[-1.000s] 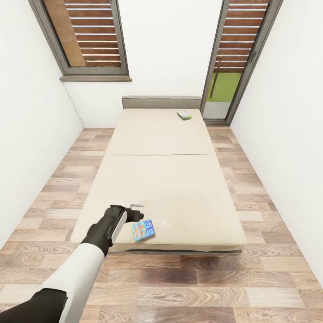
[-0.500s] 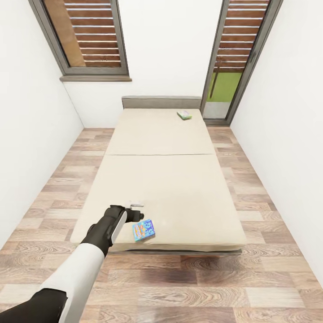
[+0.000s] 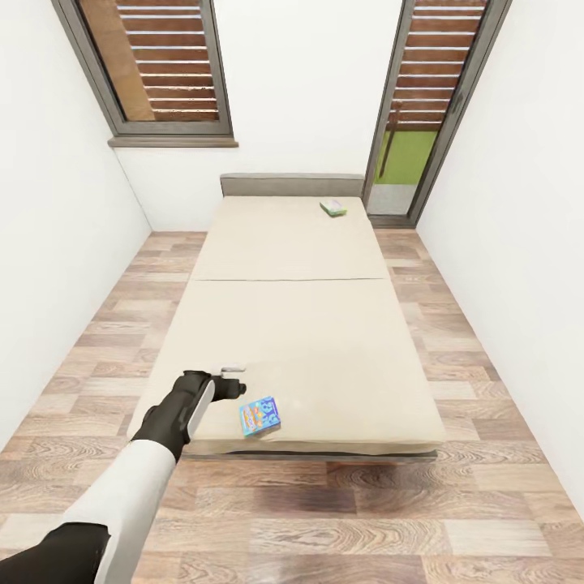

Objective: Put all the toys in the child's room - the three board games (two on the bed and one on the table), the two jigsaw puzzles on the table, and the tennis ball on the table - inside the toy box on the table in the child's room.

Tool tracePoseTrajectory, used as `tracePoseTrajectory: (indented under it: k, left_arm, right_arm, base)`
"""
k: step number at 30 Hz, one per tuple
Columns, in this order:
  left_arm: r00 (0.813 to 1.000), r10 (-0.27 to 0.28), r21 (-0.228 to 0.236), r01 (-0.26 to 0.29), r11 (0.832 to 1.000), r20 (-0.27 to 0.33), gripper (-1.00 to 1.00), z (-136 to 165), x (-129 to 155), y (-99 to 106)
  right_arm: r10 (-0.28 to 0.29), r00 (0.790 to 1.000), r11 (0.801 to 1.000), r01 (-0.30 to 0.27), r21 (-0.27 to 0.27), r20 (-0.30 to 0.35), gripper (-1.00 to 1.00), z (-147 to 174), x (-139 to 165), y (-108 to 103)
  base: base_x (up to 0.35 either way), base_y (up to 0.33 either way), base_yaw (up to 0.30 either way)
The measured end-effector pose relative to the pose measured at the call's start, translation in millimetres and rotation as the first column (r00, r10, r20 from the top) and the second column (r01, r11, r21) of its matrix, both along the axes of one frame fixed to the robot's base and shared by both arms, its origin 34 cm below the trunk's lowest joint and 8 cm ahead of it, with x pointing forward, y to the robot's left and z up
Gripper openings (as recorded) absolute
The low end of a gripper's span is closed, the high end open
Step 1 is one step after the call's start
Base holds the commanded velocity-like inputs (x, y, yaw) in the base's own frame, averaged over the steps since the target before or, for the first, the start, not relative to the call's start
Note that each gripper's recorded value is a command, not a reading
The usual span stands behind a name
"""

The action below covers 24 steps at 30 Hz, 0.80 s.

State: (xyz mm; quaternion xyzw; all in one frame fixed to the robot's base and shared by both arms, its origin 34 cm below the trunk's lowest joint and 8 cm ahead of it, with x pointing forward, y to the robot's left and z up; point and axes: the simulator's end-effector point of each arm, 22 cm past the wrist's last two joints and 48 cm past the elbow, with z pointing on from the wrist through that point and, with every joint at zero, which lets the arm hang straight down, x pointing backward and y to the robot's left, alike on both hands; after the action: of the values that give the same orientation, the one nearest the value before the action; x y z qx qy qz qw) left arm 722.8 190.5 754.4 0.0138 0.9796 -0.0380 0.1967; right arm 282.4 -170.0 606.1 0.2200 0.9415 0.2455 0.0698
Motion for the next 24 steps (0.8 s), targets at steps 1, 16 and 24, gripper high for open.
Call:
tracePoseTrajectory:
  k: [1, 16, 24]
  left_arm:
    - [1.0, 0.001, -0.001, -0.001, 1.0, 0.0, 1.0, -0.1, 0.0, 0.1]
    - [1.0, -0.005, -0.011, 0.005, 1.0, -0.003, 1.0, -1.6, -2.9, -7.0]
    - [1.0, -0.012, -0.031, 0.012, 0.999, -0.006, 1.0, -1.5, -5.8, -22.0]
  right_arm:
    - [0.0, 1.0, 1.0, -0.001, 0.024, 0.013, 1.0, 3.0, 2.4, 3.8]
    - [-0.046, 0.992, 0.98, 0.021, 0.199, 0.121, 1.0, 31.8, 23.8, 10.4]
    - [-0.055, 0.991, 0.98, 0.03, 0.198, 0.124, 1.0, 32.6, 21.1, 8.2]
  base:
    - [0.0, 0.0, 0.0]
    - [0.0, 0.0, 0.0]
    - [0.043, 0.062, 0.0]
